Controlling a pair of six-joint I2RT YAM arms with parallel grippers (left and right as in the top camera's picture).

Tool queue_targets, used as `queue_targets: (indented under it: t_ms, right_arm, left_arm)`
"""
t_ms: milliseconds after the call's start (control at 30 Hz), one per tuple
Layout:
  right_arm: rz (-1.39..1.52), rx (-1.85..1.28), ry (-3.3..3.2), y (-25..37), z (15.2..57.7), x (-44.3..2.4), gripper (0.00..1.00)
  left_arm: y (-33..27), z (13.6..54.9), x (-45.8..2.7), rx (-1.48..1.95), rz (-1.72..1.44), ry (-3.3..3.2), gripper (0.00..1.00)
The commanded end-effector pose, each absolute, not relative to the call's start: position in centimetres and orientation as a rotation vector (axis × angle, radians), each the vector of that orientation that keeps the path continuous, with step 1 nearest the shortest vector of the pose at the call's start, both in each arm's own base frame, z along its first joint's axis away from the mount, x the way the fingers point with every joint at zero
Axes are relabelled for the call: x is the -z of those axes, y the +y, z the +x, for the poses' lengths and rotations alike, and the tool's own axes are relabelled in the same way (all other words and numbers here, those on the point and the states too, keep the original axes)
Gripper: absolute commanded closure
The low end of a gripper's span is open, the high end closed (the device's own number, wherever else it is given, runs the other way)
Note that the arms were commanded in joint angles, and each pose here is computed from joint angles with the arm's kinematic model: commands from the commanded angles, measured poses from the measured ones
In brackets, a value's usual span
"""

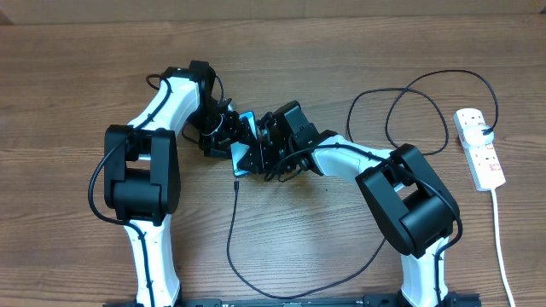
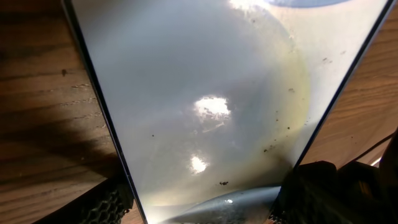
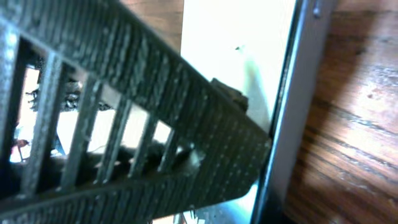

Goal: Plug charger to phone and switch on socket
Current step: 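Grasp the phone's side with the right gripper and raise it upright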

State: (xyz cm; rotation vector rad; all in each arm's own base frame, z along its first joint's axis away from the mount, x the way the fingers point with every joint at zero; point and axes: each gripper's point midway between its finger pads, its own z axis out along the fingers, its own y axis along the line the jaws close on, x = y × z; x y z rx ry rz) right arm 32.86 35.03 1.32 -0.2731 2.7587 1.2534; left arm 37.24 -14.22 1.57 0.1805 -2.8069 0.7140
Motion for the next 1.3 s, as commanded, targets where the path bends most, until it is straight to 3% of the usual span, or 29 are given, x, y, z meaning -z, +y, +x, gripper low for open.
queue_targets:
  t_ms: [0, 233, 433, 600, 800, 1067, 1267]
  right_arm:
    - [-0.262, -1.213, 2.748, 34.8, 33.4, -0.9, 0.58]
    - [-0.230, -1.114, 2.723, 34.2, 34.8, -0.4, 0.51]
    - [-0.238, -1.123, 2.692, 34.5, 35.2, -0.8, 0.65]
    - [-0.238, -1.124, 2.692, 34.5, 35.2, -0.8, 0.67]
    - [-0.251, -1.169, 2.693, 34.7, 34.9, -1.1, 0.96]
    - [-0.233, -1.355, 2.668, 33.4, 35.5, -2.9, 0.96]
    - [-0.301, -1.630, 2.564, 32.8, 35.5, -5.8, 0.96]
  left_arm:
    - [-14.5, 36.4, -0.3, -0.709, 0.154, -2.770, 0.25]
    - [-14.5, 36.4, -0.3, -0.707, 0.154, -2.770, 0.25]
    - [-14.5, 36.4, -0.3, -0.707, 0.154, -2.769, 0.25]
    - [-14.4, 36.2, -0.4, -0.704, 0.156, -2.764, 0.22]
    - [-14.4, 36.1, -0.4, -0.702, 0.150, -2.760, 0.06]
    - [-14.5, 36.1, -0.6, -0.747, 0.095, -2.761, 0.00]
    - [-16.0, 37.0, -2.8, -1.071, 0.048, -2.690, 0.01]
